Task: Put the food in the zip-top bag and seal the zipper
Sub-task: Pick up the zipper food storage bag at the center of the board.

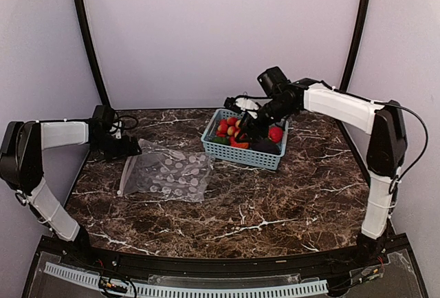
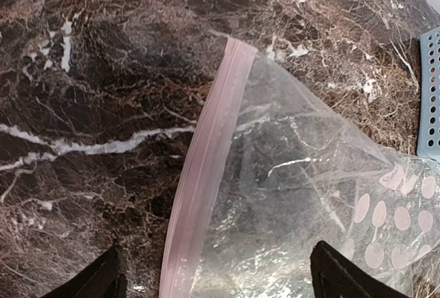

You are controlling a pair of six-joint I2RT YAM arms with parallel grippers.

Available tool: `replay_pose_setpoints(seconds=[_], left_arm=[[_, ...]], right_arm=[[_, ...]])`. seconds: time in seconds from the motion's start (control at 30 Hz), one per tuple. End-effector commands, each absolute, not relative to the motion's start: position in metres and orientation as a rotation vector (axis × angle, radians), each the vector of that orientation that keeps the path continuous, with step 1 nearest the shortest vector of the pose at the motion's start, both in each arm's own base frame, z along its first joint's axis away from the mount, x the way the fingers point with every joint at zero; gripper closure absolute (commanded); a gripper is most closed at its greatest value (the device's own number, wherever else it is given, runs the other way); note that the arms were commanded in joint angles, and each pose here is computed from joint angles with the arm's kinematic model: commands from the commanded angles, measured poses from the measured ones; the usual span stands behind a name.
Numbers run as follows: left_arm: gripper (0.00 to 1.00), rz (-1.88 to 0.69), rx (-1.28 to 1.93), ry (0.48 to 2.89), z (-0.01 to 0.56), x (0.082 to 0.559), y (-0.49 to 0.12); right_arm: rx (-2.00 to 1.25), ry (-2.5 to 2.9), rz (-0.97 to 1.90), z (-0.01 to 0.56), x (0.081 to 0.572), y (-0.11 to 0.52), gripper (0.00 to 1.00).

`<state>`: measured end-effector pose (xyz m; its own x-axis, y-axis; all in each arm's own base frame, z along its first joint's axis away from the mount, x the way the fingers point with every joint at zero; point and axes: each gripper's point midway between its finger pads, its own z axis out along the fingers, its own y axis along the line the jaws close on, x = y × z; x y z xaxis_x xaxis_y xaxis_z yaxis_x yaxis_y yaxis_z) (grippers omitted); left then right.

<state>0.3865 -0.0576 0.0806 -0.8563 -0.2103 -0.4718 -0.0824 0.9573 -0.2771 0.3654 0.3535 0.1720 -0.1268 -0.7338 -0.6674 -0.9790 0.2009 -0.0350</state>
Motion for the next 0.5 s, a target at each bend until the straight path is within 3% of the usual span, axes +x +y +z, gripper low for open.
replay_pose_setpoints(seconds=[0.0,0.23,0.47], left_arm=[[0.1,-0.374,-0.184,2.611,0.084,0.385,-0.061],[0.16,-0.354,-0.162,2.648,0.066,0.384,-0.058],[0.32,-0.486,-0.152,2.665,0.064,0.392,-0.074]], right_arm=[[-1.487,1.865,0.693,0.238,0.352,0.334,0.35],[-1.417,1.872,0.701,0.254,0.328,0.301,0.34],[-1.383,1.872,0.628,0.271,0.319,0.278,0.34]])
